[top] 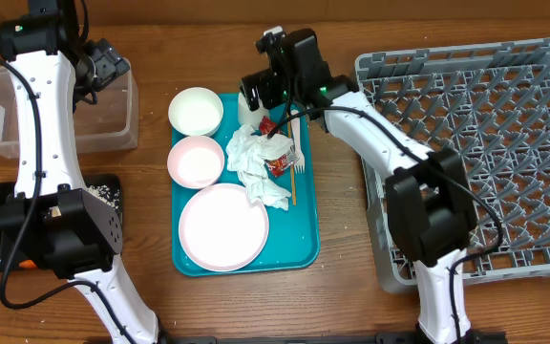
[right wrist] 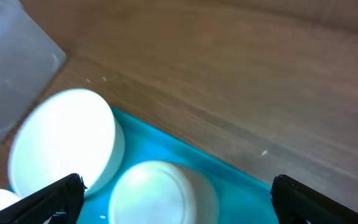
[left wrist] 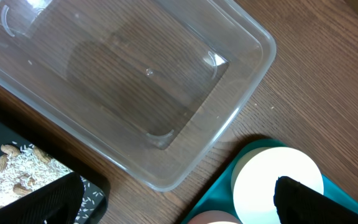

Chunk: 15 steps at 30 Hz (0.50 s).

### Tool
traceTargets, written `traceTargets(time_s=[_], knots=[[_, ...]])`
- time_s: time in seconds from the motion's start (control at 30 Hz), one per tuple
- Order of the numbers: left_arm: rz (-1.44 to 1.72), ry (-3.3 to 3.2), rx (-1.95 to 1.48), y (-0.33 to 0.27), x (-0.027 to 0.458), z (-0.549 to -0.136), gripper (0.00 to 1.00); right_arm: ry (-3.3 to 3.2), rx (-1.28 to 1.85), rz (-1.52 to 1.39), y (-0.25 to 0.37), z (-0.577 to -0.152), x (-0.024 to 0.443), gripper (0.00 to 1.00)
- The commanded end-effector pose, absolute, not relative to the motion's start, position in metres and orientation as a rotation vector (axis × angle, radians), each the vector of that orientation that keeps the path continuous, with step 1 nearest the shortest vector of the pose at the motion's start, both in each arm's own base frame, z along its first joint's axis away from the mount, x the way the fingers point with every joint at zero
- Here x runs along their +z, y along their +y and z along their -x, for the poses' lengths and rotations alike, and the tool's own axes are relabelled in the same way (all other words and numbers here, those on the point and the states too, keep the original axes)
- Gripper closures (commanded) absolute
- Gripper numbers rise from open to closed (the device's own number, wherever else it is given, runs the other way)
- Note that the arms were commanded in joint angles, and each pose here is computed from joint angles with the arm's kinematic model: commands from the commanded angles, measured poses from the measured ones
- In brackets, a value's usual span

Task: Sort waste into correct bins and load items into the dishwasher rack
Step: 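Grasp the white cup on the teal tray with the right gripper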

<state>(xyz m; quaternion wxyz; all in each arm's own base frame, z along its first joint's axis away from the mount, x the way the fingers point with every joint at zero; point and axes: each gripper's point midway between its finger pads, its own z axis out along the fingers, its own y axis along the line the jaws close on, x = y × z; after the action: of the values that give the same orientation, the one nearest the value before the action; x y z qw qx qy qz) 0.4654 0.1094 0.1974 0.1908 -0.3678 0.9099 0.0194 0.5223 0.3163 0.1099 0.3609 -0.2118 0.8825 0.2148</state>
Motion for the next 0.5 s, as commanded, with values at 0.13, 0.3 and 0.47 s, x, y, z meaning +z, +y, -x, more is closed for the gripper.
traceTargets(time_s=[0.13, 0.3, 0.47], knots=[[1.051, 2.526, 0.051, 0.110, 0.207, -0.463, 0.00, 2.287, 0.469, 0.594, 0.341, -0.512, 0.088, 0.00], [1.051, 2.526, 0.051, 0.110, 0.207, -0.463, 0.00, 2.312, 0.451, 0.614, 0.349, -0.505, 0.071, 0.00], [1.051, 2.526, 0.051, 0.110, 0.207, -0.463, 0.00, 2.326, 0.297, 0.552, 0.330, -0.517, 0.061, 0.00]])
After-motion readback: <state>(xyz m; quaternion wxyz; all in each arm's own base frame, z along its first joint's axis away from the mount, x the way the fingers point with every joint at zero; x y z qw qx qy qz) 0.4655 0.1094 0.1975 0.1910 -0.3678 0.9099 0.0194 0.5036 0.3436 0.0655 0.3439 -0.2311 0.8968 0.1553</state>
